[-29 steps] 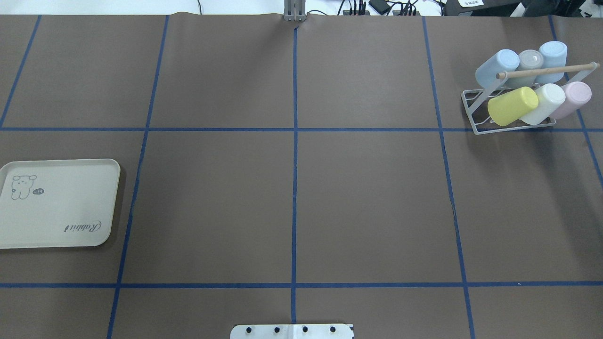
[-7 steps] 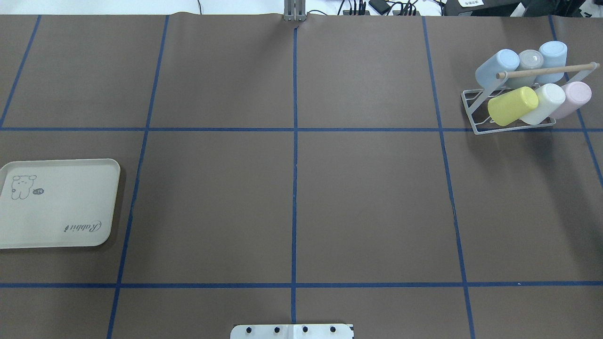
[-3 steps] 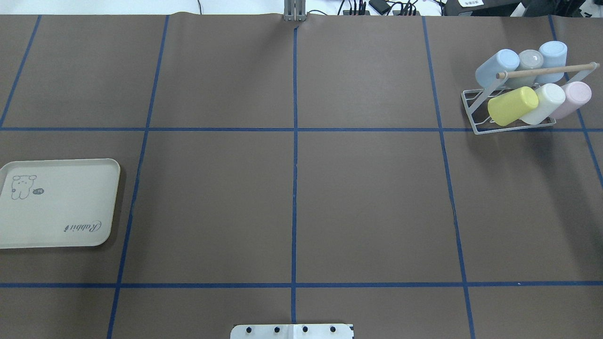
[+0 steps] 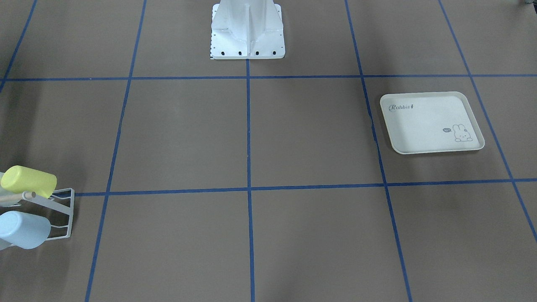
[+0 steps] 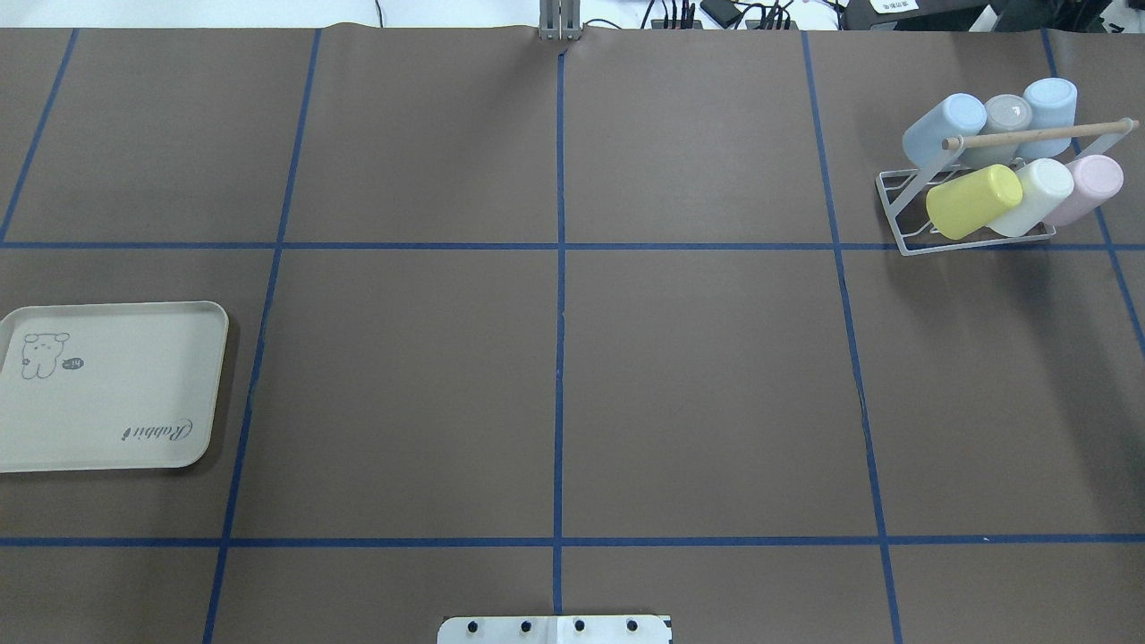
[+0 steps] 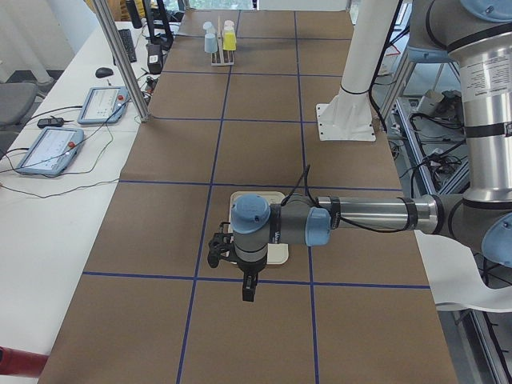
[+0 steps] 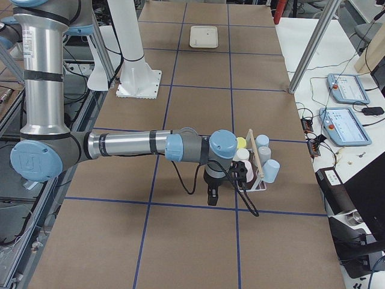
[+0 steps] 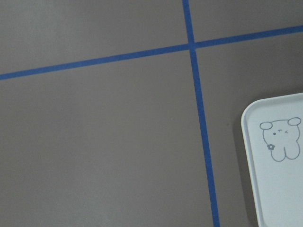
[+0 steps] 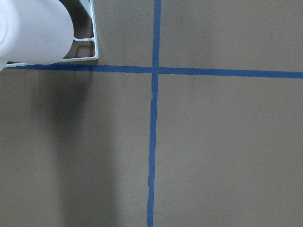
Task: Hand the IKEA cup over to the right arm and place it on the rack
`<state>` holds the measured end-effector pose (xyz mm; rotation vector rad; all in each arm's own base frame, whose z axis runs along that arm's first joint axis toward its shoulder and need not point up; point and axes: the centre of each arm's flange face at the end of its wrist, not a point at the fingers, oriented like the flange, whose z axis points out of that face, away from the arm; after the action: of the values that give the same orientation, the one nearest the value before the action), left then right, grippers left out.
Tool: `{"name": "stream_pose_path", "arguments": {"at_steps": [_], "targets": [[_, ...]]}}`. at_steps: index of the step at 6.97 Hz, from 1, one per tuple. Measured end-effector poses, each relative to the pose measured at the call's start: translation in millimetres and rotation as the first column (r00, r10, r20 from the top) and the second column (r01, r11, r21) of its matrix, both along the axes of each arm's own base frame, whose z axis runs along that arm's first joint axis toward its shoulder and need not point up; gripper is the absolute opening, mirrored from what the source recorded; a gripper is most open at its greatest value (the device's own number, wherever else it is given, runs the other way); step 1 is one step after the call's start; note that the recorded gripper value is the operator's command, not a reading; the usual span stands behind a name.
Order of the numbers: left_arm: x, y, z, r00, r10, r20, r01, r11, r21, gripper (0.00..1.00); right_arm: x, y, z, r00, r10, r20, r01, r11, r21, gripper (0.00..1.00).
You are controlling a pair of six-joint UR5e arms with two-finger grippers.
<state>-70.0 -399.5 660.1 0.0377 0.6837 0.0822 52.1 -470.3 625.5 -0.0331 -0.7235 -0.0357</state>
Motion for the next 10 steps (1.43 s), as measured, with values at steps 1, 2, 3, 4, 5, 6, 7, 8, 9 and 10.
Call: {"name": "stream_pose_path", "arguments": {"at_steps": [1, 2, 3, 4, 5, 6, 7, 8, 9, 10], "targets": [[-0.7, 1.7, 1.7, 1.0, -0.001, 0.0, 0.001, 1.0, -0.004, 1.0, 0.0, -0.1, -0.1, 1.0, 0.0, 0.0, 0.0, 1.0, 0.001, 1.0], [-0.8, 2.0, 2.0, 1.0, 0.0, 0.0, 0.0, 1.0, -0.004, 1.0, 0.0, -0.1, -0.3, 1.0, 0.0, 0.0, 0.0, 1.0, 0.001, 1.0], [-1.0, 1.9, 1.8, 1.0, 0.0, 0.001, 0.0, 1.0, -0.002, 1.0, 0.0, -0.1, -0.4, 1.0, 0.0, 0.0, 0.0, 1.0, 0.002, 1.0], [-1.0, 1.2, 0.9, 1.0, 0.0, 0.001, 0.0, 1.0, 0.0, 1.0, 0.0, -0.1, -0.6, 1.0, 0.0, 0.0, 0.0, 1.0, 0.002, 1.0], [-1.0, 0.6, 0.1, 1.0, 0.0, 0.001, 0.0, 1.0, 0.002, 1.0, 0.0, -0.2, -0.9, 1.0, 0.0, 0.0, 0.0, 1.0, 0.003, 1.0], [-1.0, -0.3, -0.7, 1.0, -0.001, 0.001, 0.001, 1.0, 0.004, 1.0, 0.0, -0.2, -1.5, 1.0, 0.0, 0.0, 0.0, 1.0, 0.004, 1.0], [-1.0, -1.1, -1.5, 1.0, -0.002, 0.001, 0.002, 1.0, 0.004, 1.0, 0.0, -0.2, -1.9, 1.0, -0.001, 0.0, 0.001, 1.0, 0.006, 1.0], [-1.0, -1.4, -1.6, 1.0, -0.003, 0.001, 0.003, 1.0, 0.004, 1.0, 0.0, -0.1, -2.0, 1.0, -0.001, 0.001, 0.001, 1.0, 0.006, 1.0], [-0.7, -1.6, -1.1, 1.0, -0.002, 0.001, 0.002, 1.0, 0.003, 1.0, -0.1, 0.2, -1.9, 1.0, -0.001, 0.002, 0.001, 1.0, 0.005, 1.0], [-0.5, -1.2, -0.3, 1.0, 0.0, 0.001, 0.0, 1.0, 0.003, 1.0, -0.2, 0.4, -1.6, 1.0, -0.001, 0.003, 0.001, 1.0, 0.004, 1.0]]}}
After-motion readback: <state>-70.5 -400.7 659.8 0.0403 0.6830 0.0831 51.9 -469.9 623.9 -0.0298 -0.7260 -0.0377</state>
